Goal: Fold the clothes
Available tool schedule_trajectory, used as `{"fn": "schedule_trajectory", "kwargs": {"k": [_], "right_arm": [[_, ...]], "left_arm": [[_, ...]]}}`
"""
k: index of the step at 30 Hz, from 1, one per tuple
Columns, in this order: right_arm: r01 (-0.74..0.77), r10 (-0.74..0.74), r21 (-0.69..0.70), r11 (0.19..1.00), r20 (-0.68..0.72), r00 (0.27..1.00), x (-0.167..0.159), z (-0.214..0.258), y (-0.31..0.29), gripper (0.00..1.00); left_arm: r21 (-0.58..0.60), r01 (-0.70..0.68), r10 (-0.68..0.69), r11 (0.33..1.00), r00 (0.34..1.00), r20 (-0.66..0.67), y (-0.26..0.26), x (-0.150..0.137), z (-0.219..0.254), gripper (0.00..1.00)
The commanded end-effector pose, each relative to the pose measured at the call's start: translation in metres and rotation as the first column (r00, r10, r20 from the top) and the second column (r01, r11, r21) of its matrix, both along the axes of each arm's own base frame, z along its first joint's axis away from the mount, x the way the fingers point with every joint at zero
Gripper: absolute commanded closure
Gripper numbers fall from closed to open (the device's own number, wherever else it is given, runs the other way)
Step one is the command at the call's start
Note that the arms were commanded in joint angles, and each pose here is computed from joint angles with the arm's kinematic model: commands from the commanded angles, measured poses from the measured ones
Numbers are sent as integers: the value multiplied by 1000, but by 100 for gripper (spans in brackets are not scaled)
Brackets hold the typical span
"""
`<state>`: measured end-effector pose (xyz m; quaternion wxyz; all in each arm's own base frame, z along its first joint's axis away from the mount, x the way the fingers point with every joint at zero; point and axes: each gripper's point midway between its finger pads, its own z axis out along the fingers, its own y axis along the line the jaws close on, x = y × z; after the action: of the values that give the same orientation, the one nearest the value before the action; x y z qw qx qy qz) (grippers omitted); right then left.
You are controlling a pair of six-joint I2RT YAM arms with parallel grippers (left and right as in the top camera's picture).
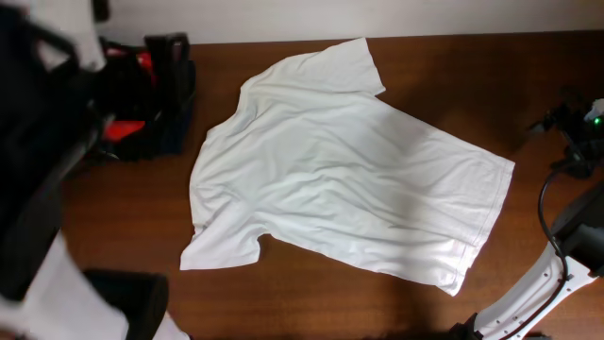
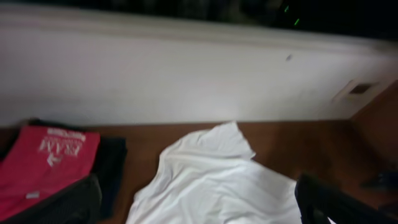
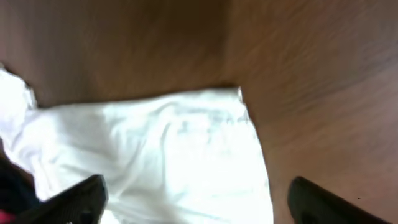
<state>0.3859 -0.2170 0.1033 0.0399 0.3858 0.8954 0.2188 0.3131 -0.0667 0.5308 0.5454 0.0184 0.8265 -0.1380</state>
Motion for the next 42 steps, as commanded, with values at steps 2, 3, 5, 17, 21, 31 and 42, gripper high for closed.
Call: {"fn": "schedule_trajectory", "kwargs": {"k": [2, 3, 5, 17, 21, 31, 42], "right_arm": [[-102, 88, -110, 989, -125, 988, -15, -8, 5, 89], [-130, 114, -114, 985, -134, 984, -11, -10, 12, 96], [-213, 161, -217, 953, -235, 959, -14, -24, 14, 96], [-247, 165, -250, 936, -308, 937, -26, -55, 10, 43], [-221, 160, -297, 929, -215, 963, -3, -77, 4, 40], [-199, 164, -286, 937, -142, 976, 5, -111, 11, 96], [-162, 211, -624, 764, 4, 977, 64, -95, -59, 96]], "left_arm": [[-25, -6, 9, 1000, 995, 97, 7, -42, 28, 1], [-26, -6, 9, 1000, 994, 106, 8, -46, 30, 1], [-27, -6, 9, 1000, 994, 107, 8, -47, 31, 1], [-27, -6, 9, 1000, 994, 107, 8, -48, 31, 1], [-27, -6, 9, 1000, 994, 107, 8, -47, 31, 1], [-27, -6, 9, 1000, 994, 107, 8, -48, 31, 1], [-27, -6, 9, 1000, 994, 107, 8, -47, 31, 1]]}}
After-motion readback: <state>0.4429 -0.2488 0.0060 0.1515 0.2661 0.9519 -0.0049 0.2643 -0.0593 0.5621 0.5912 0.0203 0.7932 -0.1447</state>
